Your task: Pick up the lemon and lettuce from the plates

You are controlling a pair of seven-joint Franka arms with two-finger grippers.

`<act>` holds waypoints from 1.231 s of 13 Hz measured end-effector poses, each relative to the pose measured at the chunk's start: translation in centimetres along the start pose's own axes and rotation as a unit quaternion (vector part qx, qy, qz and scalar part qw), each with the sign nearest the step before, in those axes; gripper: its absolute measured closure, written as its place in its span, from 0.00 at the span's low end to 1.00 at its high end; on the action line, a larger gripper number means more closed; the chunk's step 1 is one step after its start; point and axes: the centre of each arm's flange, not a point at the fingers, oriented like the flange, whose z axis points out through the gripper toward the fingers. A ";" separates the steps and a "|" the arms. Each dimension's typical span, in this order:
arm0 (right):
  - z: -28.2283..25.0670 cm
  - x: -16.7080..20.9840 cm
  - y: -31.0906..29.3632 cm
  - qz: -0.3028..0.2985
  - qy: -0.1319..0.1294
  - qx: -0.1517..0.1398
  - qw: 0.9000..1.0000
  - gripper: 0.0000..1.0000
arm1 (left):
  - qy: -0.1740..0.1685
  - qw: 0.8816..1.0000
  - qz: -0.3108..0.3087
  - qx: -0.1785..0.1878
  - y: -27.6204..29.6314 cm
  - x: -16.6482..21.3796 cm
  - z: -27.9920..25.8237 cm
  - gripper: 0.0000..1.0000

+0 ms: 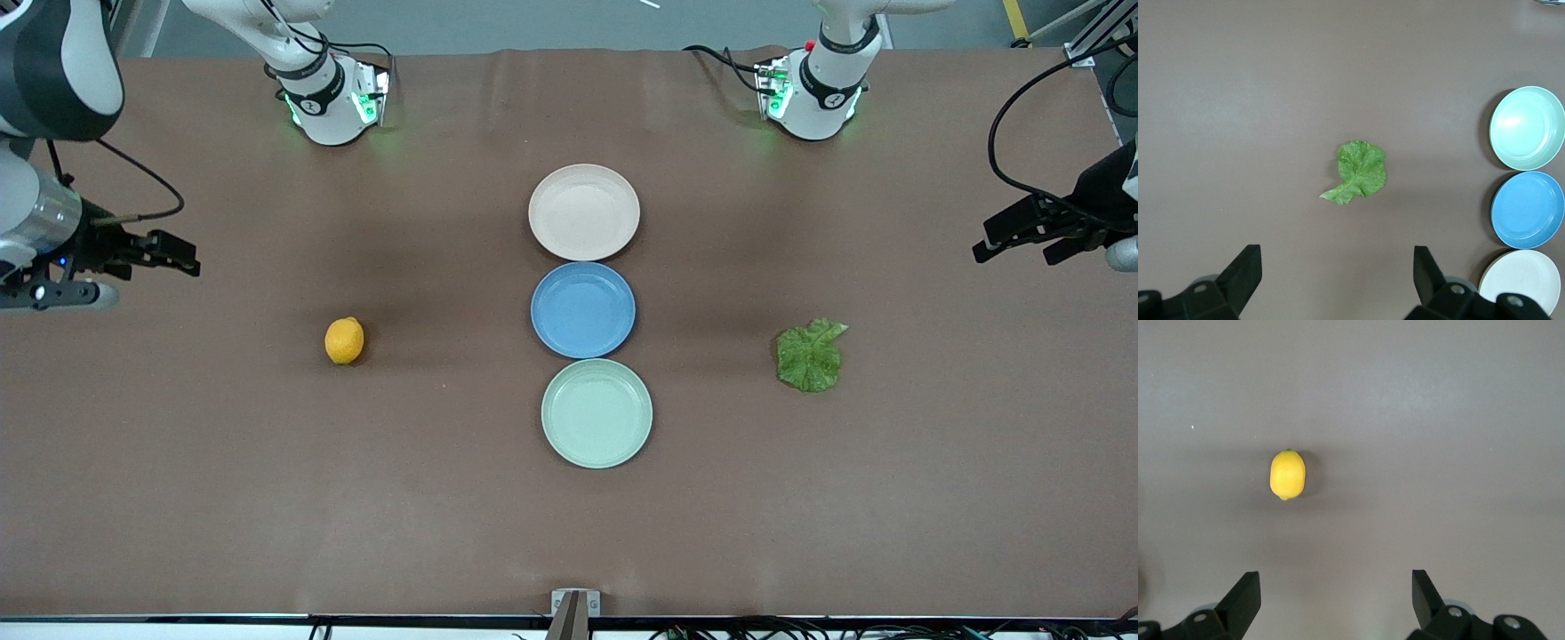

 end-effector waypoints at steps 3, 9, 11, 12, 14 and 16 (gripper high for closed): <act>-0.8 -1.4 -0.1 0.000 0.007 -0.001 1.000 0.00 | 0.003 1.000 0.001 0.001 0.1 0.0 -0.3 0.00; -1.1 -1.8 1.2 0.011 0.007 0.003 1.000 0.00 | 0.007 0.998 0.050 0.034 5.0 -0.5 -0.7 0.00; -1.7 -2.1 1.0 0.010 0.011 0.003 1.000 0.00 | 0.010 0.998 0.047 0.035 4.6 -0.6 -1.0 0.00; -2.1 -2.4 0.9 0.009 0.015 0.002 1.000 0.00 | 0.011 0.998 0.046 0.035 4.4 -0.6 -1.1 0.00; -3.0 -2.9 0.5 0.005 0.021 0.002 1.000 0.00 | 0.013 0.998 0.045 0.035 4.4 -0.7 -1.4 0.00; -3.3 -3.0 0.4 0.005 0.025 0.001 1.000 0.00 | 0.020 0.998 0.046 0.035 4.5 -0.9 -2.1 0.00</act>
